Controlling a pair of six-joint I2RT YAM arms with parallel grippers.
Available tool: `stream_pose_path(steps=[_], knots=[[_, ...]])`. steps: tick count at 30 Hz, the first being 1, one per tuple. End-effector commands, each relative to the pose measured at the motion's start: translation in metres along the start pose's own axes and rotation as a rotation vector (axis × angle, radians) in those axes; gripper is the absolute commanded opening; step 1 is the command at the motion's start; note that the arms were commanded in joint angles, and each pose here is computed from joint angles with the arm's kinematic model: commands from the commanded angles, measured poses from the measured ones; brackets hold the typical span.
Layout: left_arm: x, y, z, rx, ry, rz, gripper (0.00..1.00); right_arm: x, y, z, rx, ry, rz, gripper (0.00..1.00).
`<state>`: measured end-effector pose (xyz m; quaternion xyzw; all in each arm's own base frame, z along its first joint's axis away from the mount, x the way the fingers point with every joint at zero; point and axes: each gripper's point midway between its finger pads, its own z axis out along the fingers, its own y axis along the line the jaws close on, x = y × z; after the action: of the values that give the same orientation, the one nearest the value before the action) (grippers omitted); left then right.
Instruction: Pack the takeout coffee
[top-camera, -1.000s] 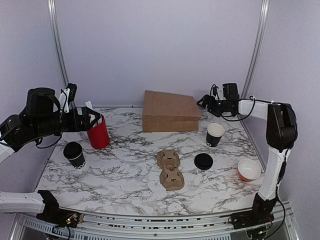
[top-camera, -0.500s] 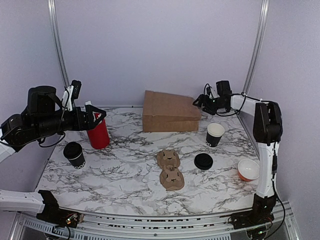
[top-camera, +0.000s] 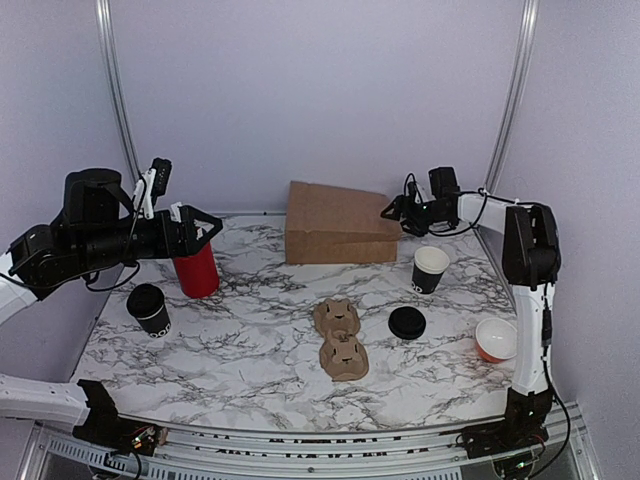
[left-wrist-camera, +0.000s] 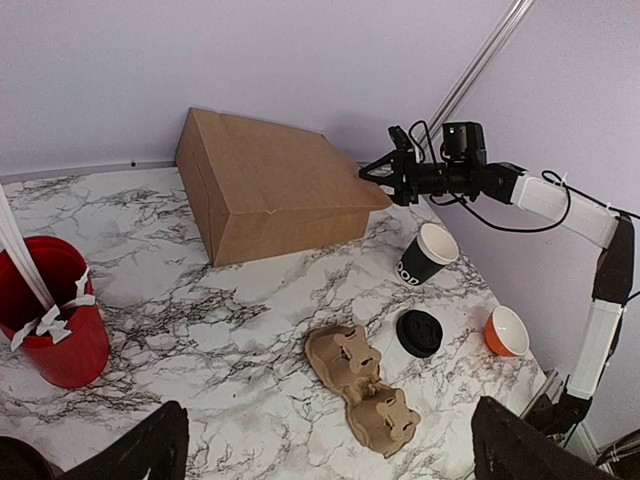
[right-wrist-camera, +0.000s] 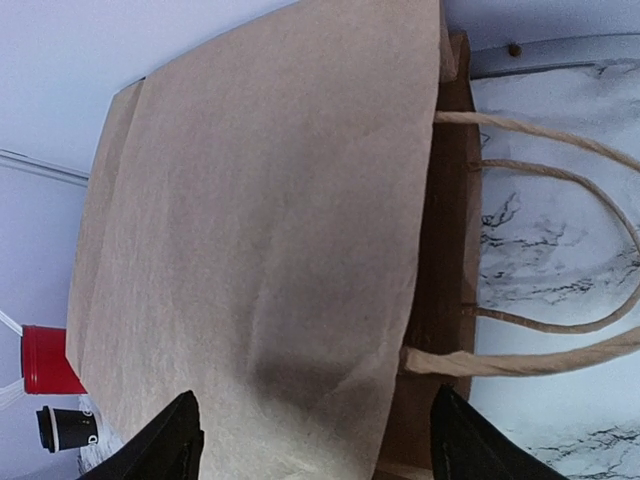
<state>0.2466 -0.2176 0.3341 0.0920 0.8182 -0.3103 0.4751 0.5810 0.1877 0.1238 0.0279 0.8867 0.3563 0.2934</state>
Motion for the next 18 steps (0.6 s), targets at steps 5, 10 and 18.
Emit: stream_pose_path(steps=[5,10,18], knots=[[-0.012,-0.013,0.011,0.029,-0.018,-0.011,0.99,-0.001,0.05,0.006,-0.149,0.036,-0.05,0.69],[-0.008,-0.006,0.019,-0.004,-0.011,-0.037,0.99,0.001,0.068,0.013,-0.205,0.056,-0.051,0.63],[0.009,0.005,0.024,-0.047,0.006,-0.122,0.99,-0.022,0.125,-0.009,-0.332,0.021,-0.093,0.13]])
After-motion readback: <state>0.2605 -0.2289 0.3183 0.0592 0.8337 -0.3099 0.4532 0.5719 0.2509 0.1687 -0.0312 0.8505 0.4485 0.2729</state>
